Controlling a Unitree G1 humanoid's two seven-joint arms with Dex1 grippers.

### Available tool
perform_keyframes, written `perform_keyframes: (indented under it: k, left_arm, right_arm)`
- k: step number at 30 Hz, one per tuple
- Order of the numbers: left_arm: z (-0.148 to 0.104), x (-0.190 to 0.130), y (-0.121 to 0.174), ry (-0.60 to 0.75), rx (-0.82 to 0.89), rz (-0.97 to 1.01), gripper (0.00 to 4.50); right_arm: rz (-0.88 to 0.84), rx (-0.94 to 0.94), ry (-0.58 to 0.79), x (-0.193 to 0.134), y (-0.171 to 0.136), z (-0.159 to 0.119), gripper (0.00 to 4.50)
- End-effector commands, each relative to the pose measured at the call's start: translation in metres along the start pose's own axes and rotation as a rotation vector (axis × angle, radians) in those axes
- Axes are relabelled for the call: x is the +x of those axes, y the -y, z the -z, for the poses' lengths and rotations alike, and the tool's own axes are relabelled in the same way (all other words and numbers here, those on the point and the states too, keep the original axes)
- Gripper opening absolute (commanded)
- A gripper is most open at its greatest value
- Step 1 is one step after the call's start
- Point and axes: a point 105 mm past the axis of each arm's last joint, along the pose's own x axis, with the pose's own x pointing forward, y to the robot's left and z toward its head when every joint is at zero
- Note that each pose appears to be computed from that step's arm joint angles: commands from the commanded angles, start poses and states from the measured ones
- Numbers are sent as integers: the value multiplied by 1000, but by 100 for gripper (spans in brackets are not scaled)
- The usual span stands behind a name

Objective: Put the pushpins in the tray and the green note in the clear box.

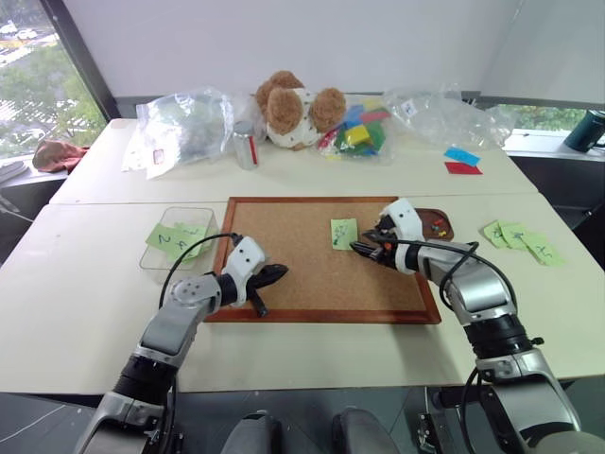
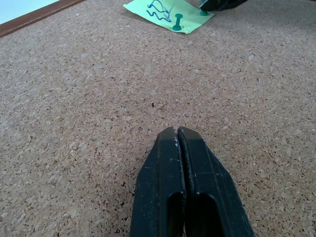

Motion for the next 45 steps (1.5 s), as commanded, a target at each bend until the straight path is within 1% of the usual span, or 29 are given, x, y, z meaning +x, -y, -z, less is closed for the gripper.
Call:
perform_keyframes:
  k: [1, 4, 7, 9, 10, 13, 18, 21, 24, 27, 28, 31, 35, 38, 41, 45]
  left_arm:
    - [24, 0, 7, -87, -39, 14, 0]
    - [24, 0, 7, -86, -39, 12, 0]
    - [24, 0, 7, -87, -38, 11, 0]
    - [24, 0, 7, -87, -39, 10, 0]
    - [25, 0, 7, -88, -39, 10, 0]
    - [25, 0, 7, -88, -40, 9, 0]
    - [26, -1, 8, -92, -42, 13, 0]
    - [28, 0, 10, -96, -45, 20, 0]
    - [28, 0, 10, -98, -47, 22, 0]
    - [28, 1, 10, -99, -48, 23, 0]
    - [28, 1, 9, -98, -48, 23, 0]
    - [28, 2, 9, -98, -46, 25, 0]
    - [27, 3, 9, -97, -44, 26, 0]
    - [27, 2, 9, -96, -42, 26, 0]
    - [27, 2, 9, -96, -41, 24, 0]
    - [27, 1, 9, -96, -42, 21, 0]
  right_arm:
    - [-7, -21, 34, 1, -1, -11, 189]
    - [-10, -17, 30, 2, -2, -9, 189]
    - [-14, -9, 36, 3, -2, -10, 104]
    - [-15, -9, 37, 3, -2, -10, 14]
    - [-16, -9, 38, 3, -2, -11, 5]
    - [-14, -11, 46, 1, -1, -14, 5]
    - [6, -22, 79, -9, 2, -29, 5]
    - [25, -18, 123, -20, 6, -46, 5]
    - [65, -16, 151, -31, 15, -59, 5]
    - [104, 1, 169, -39, 25, -65, 5]
    - [149, 19, 172, -43, 38, -65, 5]
    - [320, 83, 152, -56, 84, -53, 5]
    - [424, 121, 85, -61, 117, -26, 5]
    - [437, 161, 49, -58, 128, -7, 5]
    - [431, 176, 24, -54, 132, 6, 5]
    - [428, 198, 14, -51, 135, 16, 5]
